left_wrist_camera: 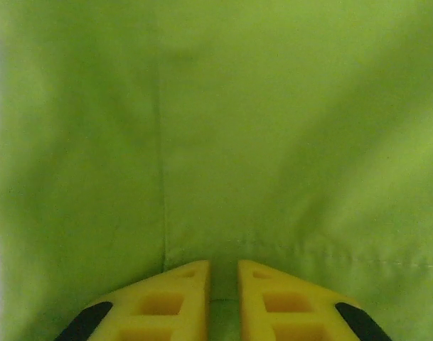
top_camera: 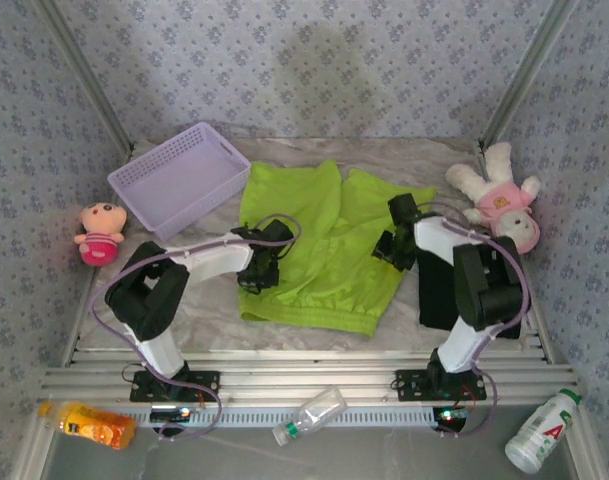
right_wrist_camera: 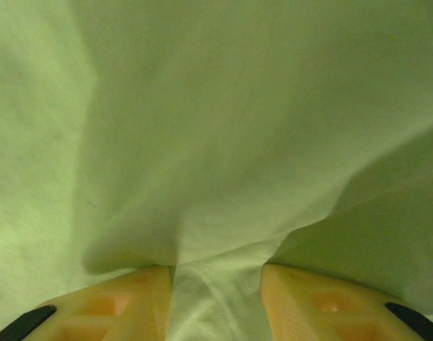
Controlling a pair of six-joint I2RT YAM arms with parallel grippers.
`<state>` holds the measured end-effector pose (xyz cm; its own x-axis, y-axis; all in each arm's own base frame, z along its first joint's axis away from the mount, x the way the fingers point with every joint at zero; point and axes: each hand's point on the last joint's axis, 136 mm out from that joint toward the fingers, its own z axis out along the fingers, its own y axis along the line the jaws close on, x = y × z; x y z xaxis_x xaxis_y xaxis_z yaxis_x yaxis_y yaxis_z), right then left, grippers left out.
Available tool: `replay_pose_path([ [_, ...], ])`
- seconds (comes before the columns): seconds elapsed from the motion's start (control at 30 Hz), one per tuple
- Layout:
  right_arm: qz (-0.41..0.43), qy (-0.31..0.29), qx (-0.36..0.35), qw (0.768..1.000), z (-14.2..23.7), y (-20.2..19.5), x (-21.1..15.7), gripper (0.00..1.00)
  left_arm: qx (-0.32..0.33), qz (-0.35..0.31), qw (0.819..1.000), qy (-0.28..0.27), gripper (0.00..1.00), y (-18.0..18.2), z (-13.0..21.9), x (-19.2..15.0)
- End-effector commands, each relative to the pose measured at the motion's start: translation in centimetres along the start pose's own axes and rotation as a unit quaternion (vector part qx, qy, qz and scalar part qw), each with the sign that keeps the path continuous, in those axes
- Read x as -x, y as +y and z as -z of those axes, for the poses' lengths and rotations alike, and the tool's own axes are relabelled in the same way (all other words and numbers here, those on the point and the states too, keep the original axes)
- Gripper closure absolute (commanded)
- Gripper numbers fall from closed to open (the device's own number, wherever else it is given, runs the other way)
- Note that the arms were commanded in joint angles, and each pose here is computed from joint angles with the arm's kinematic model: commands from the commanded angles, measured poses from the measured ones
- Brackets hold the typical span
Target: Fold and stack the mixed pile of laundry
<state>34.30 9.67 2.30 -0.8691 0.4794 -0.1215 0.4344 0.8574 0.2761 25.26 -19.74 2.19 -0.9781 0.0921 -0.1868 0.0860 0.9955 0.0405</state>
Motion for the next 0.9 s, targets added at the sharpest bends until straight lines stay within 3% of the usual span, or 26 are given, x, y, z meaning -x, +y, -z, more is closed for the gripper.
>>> replay_pose_path([
  [0.0,-0.028,0.004,-0.012,1.0,-1.8,0.0,3.3,0.58,-0.056,-0.01,0.997,0.054,0.83,-3.5,0.8,-2.9],
  [0.13,-0.013,0.0,0.01,1.0,-2.6,2.4,8.8,0.57,-0.086,-0.018,0.993,0.083,0.86,-7.9,1.9,-3.5],
  [0.27,0.051,0.011,0.076,0.996,-1.9,7.0,12.9,0.56,-0.149,-0.029,0.984,0.099,0.85,-14.3,4.5,-2.9],
  [0.33,0.081,-0.001,0.09,0.993,-0.3,8.8,14.4,0.55,-0.131,-0.053,0.986,0.089,0.83,-15.8,6.4,-1.8],
  [0.47,0.122,-0.024,0.091,0.988,4.2,10.1,14.2,0.52,-0.158,-0.059,0.985,0.035,0.75,-17.8,10.4,1.4],
  [0.6,0.118,-0.038,0.085,0.989,8.0,8.3,11.2,0.52,-0.133,-0.053,0.989,-0.032,0.63,-15.1,11.8,5.6],
  [0.77,0.087,-0.042,0.082,0.992,9.4,5.0,5.3,0.52,-0.083,-0.031,0.993,-0.075,0.72,-9.0,10.2,11.0],
  [0.87,0.052,-0.014,0.083,0.995,8.2,3.1,1.2,0.52,-0.055,-0.024,0.994,-0.093,0.77,-6.1,8.5,13.8],
])
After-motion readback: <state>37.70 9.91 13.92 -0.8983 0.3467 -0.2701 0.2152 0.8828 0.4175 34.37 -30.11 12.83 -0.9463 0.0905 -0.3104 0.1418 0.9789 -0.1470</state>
